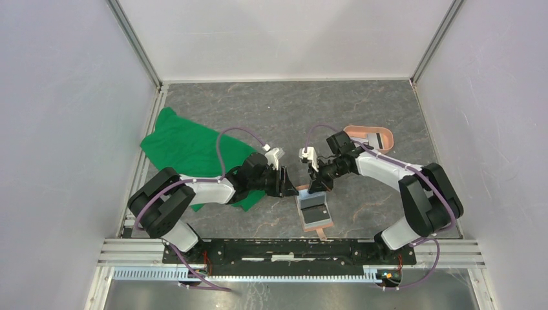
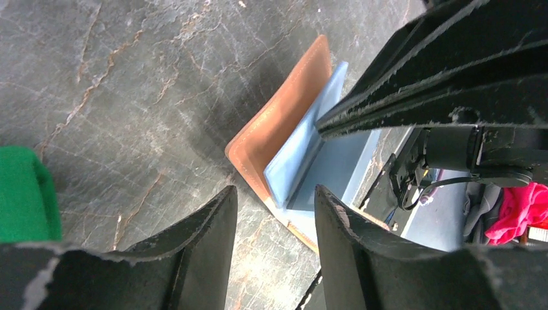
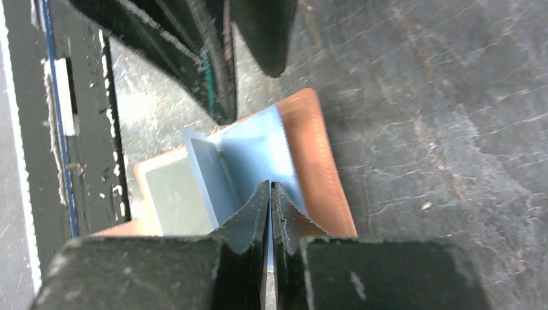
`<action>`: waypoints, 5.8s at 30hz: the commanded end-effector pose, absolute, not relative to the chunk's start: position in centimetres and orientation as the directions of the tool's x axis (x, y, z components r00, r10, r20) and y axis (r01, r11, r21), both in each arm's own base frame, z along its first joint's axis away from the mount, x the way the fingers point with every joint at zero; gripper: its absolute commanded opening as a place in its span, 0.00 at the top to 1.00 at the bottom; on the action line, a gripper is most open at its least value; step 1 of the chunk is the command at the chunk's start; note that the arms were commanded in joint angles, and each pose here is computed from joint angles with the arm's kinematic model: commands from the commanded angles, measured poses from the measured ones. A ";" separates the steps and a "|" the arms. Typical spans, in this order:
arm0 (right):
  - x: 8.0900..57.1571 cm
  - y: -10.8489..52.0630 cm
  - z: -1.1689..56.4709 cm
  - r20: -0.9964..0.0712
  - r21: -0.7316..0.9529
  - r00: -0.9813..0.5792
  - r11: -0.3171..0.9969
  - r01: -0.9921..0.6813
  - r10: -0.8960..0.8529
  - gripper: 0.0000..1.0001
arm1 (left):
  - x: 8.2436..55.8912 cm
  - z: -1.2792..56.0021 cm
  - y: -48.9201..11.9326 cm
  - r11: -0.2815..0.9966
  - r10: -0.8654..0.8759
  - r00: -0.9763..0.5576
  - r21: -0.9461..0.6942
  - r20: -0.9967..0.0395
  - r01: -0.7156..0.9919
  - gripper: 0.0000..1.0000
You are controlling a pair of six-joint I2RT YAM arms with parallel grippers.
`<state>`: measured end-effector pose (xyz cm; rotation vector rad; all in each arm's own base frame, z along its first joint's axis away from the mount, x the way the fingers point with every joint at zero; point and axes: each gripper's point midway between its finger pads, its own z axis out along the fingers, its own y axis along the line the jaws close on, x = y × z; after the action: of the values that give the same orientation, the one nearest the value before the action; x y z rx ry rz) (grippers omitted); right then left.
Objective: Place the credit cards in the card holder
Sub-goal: Open the card holder at the center of the board.
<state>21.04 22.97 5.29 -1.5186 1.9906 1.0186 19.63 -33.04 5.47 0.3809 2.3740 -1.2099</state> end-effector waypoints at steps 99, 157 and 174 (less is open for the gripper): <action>16.0 20.9 4.7 -0.734 -0.055 0.162 -0.180 -0.982 -0.660 0.82 | 20.4 10.8 -35.0 0.482 -0.057 -0.507 -0.468 -0.860 0.740 0.86; 15.9 22.5 7.5 -0.808 0.071 0.064 -0.206 -0.976 -0.586 0.80 | 19.9 8.6 -38.0 0.328 -0.060 -0.766 -0.738 -0.640 0.590 0.66; 12.5 20.0 3.2 -0.696 -0.020 0.285 -0.378 -0.925 -0.659 0.86 | 20.0 4.9 -37.4 0.450 0.036 -0.752 -0.661 -0.658 0.600 0.62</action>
<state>12.21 20.44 4.11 -2.0494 1.4978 0.9831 19.16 -37.16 4.14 0.4709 2.1888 -1.3450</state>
